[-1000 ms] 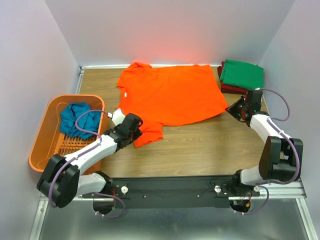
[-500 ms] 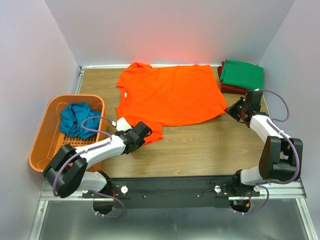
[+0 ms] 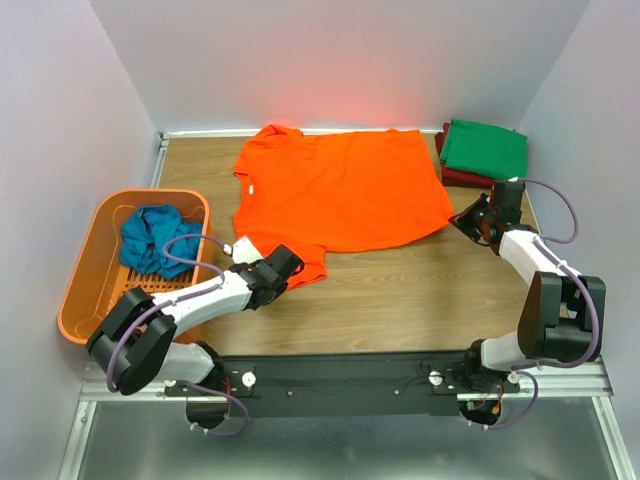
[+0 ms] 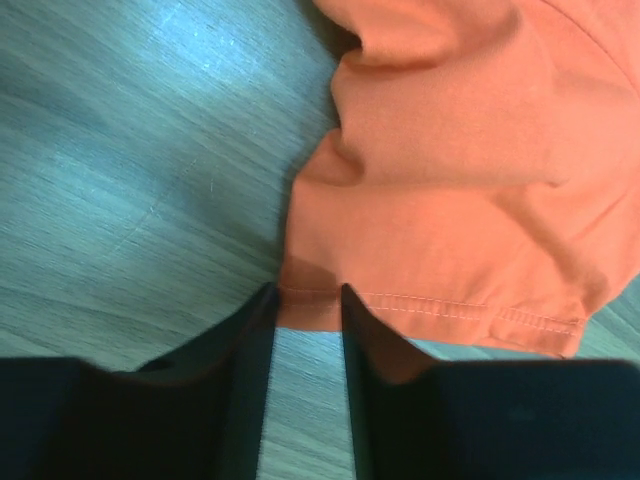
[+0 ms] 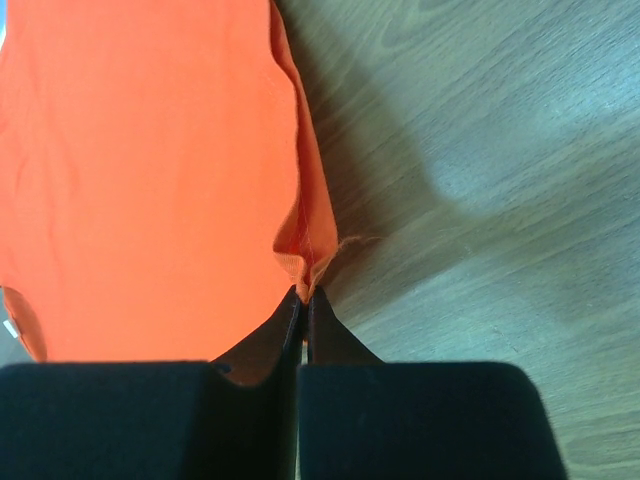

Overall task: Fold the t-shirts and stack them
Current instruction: Flatten the tshirt out, then fold the tshirt

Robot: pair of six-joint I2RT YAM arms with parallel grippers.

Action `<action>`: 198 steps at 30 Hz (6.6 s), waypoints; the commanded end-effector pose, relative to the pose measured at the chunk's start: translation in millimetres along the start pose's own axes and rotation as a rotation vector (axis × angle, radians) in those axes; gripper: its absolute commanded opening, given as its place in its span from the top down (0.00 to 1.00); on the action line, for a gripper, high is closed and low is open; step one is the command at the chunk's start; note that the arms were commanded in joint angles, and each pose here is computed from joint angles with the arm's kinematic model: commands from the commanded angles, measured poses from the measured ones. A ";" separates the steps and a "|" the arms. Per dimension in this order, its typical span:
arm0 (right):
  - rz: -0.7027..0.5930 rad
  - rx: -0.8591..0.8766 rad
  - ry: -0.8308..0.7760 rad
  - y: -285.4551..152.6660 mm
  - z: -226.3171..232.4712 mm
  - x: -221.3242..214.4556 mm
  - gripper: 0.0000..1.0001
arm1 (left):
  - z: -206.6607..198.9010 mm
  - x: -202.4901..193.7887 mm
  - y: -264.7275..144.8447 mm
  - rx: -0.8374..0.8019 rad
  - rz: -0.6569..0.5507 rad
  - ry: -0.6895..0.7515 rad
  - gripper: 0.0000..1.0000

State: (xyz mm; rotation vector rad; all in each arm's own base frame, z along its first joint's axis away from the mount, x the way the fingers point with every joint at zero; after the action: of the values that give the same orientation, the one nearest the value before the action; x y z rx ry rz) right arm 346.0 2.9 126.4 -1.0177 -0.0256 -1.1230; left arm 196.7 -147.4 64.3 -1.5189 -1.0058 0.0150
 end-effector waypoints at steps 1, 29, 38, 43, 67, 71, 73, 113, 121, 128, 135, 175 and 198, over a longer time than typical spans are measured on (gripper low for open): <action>0.013 0.008 0.000 2.8 -2.7 -2.8 0.93 | 3.9 2.8 6.2 0.021 -0.056 0.013 0.68; -0.030 -0.042 0.001 -15.7 -23.6 -18.2 0.94 | -24.5 52.2 -103.8 -0.473 -0.095 0.004 1.00; -0.064 -0.103 -0.001 -36.9 -36.7 -24.1 0.94 | -17.8 48.9 -120.0 -0.554 -0.061 0.051 1.00; -0.062 -0.110 -0.007 -49.0 -41.3 -31.0 0.94 | -8.7 41.6 -118.6 -0.572 -0.040 0.050 1.00; 0.015 -0.063 0.001 29.7 12.1 30.1 0.96 | -107.9 134.5 -34.6 -0.414 -0.219 0.204 1.00; 0.031 -0.051 0.013 47.3 19.0 37.7 0.96 | -123.2 157.5 -20.6 -0.404 -0.224 0.192 1.00; 0.047 -0.051 0.018 55.4 18.9 37.3 0.97 | -126.3 162.2 -8.6 -0.387 -0.211 0.201 1.00; 0.064 0.024 -0.077 109.4 40.0 64.9 0.97 | -158.9 266.2 60.6 -0.299 -0.196 0.174 1.00; 0.067 0.006 -0.097 113.9 34.9 63.5 0.58 | -164.6 276.2 67.8 -0.321 -0.203 0.188 0.91; 0.019 -0.022 -0.109 89.6 37.1 70.2 0.28 | -154.7 282.2 42.6 -0.352 -0.245 0.199 0.41; 0.002 -0.103 -0.048 57.4 12.9 46.5 0.29 | -135.8 264.8 19.8 -0.364 -0.230 0.153 0.40; 0.051 -0.114 0.001 59.7 -21.3 2.1 0.39 | -49.0 166.3 65.2 0.199 -0.251 0.058 0.41; 0.064 -0.115 0.006 65.1 -26.0 -3.4 0.40 | -63.9 162.9 99.7 0.085 -0.187 0.127 0.50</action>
State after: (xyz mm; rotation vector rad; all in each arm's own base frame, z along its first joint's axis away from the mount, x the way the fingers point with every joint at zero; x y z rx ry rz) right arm 383.5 -8.2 77.5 -1.1133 0.0541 -1.0846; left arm 385.7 -90.0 89.6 -1.3042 -1.0297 -0.1602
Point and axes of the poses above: each gripper's point midway between its finger pads, its own y axis out along the fingers, its own z axis along the line the jaws close on, x = y × z, the point moved 5 cm from there along -y, back along the fingers, and after that the axes turned 2 degrees about y, right-handed, at the moved point
